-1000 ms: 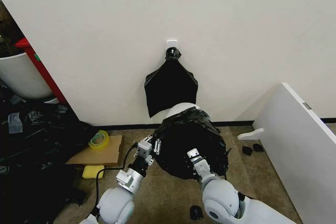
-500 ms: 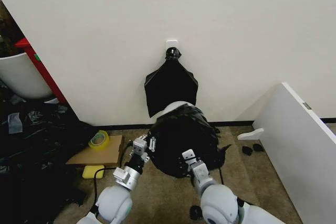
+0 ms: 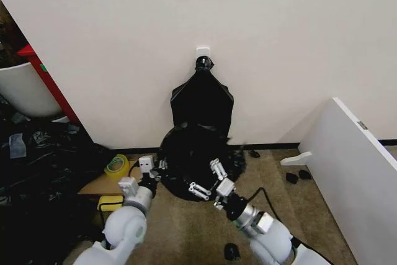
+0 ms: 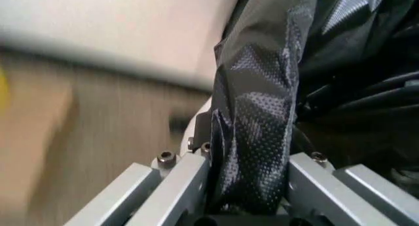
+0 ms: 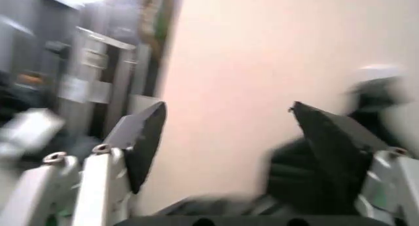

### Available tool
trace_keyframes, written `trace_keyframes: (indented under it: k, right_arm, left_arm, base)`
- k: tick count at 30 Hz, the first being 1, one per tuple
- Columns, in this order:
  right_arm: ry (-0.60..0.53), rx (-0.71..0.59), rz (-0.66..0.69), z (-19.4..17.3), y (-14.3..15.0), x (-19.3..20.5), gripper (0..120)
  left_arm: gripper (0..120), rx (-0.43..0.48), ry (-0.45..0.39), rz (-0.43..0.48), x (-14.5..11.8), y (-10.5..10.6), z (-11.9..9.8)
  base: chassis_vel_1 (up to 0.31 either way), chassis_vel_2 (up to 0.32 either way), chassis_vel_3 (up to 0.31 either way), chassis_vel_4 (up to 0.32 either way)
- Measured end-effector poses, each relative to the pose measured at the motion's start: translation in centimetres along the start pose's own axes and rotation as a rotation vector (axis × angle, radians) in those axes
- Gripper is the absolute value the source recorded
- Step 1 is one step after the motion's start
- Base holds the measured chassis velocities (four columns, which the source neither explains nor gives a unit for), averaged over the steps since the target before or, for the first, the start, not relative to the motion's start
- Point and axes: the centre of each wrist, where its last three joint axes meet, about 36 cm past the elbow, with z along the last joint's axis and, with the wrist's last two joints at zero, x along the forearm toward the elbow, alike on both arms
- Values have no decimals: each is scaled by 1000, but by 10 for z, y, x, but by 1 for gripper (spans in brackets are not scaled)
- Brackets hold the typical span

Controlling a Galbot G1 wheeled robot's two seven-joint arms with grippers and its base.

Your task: Place the garbage bag over the trash bin.

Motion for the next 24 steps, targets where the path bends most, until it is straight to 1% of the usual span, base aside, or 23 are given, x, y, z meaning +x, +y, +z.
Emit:
trace_keyframes:
  k: [1, 2, 3, 4, 5, 6, 7, 8, 9, 12, 13, 14, 17, 19, 20, 21, 23, 24]
  right_arm:
    - [6, 24, 44, -1, 0, 1, 83]
    - [6, 24, 44, -1, 0, 1, 83]
    - [12, 40, 134, -2, 2, 3, 90]
    - [9, 38, 180, -4, 4, 2, 93]
    - [9, 38, 180, -4, 4, 2, 93]
    - [4, 30, 235, -6, 7, 1, 97]
    - [-3, 20, 294, -9, 10, 0, 99]
    - [-9, 13, 340, -12, 12, -1, 100]
    - [-9, 13, 340, -12, 12, -1, 100]
    - [-30, -21, 455, -21, 22, -5, 100]
    - [-30, -21, 455, -21, 22, -5, 100]
    - [-32, -32, 481, -24, 26, -6, 100]
    - [-30, -39, 507, -28, 31, -4, 100]
    - [-19, -34, 527, -30, 33, 0, 100]
    - [-19, -34, 527, -30, 33, 0, 100]
    - [-16, -33, 536, -30, 34, 2, 100]
    - [-2, -32, 564, -30, 35, 6, 100]
    - [-2, -32, 564, -30, 35, 6, 100]
  left_arm:
    - [0, 18, 52, 5, 1, -2, -2]
    - [0, 18, 52, 5, 1, -2, -2]
    - [0, 61, 153, 19, 4, -7, -6]
    - [0, 84, 194, 25, 6, -9, -7]
    - [0, 84, 194, 25, 6, -9, -7]
    - [0, 110, 242, 33, 8, -12, -7]
    - [0, 126, 284, 34, 9, -14, -4]
    - [0, 128, 299, 26, 8, -16, -1]
    - [0, 128, 299, 26, 8, -16, -1]
    - [0, 119, 309, -36, -3, -14, 16]
    - [0, 119, 309, -36, -3, -14, 16]
    - [0, 108, 292, -69, -6, -12, 23]
    - [0, 97, 267, -95, -5, -12, 30]
    - [9, 86, 244, -117, 1, -15, 33]
    - [9, 86, 244, -117, 1, -15, 33]
    - [12, 86, 235, -123, 4, -16, 33]
    - [23, 79, 216, -137, 10, -17, 33]
    - [23, 79, 216, -137, 10, -17, 33]
  base:
    - [0, 0, 0, 0]
    - [0, 0, 0, 0]
    - [0, 0, 0, 0]
    - [0, 0, 0, 0]
    - [0, 0, 0, 0]
    - [0, 0, 0, 0]
    - [0, 0, 0, 0]
    - [0, 0, 0, 0]
    - [0, 0, 0, 0]
    - [0, 0, 0, 0]
    - [0, 0, 0, 0]
    - [0, 0, 0, 0]
    - [0, 0, 0, 0]
    - [0, 0, 0, 0]
    - [0, 0, 0, 0]
    - [0, 0, 0, 0]
    - [0, 0, 0, 0]
    - [0, 0, 0, 0]
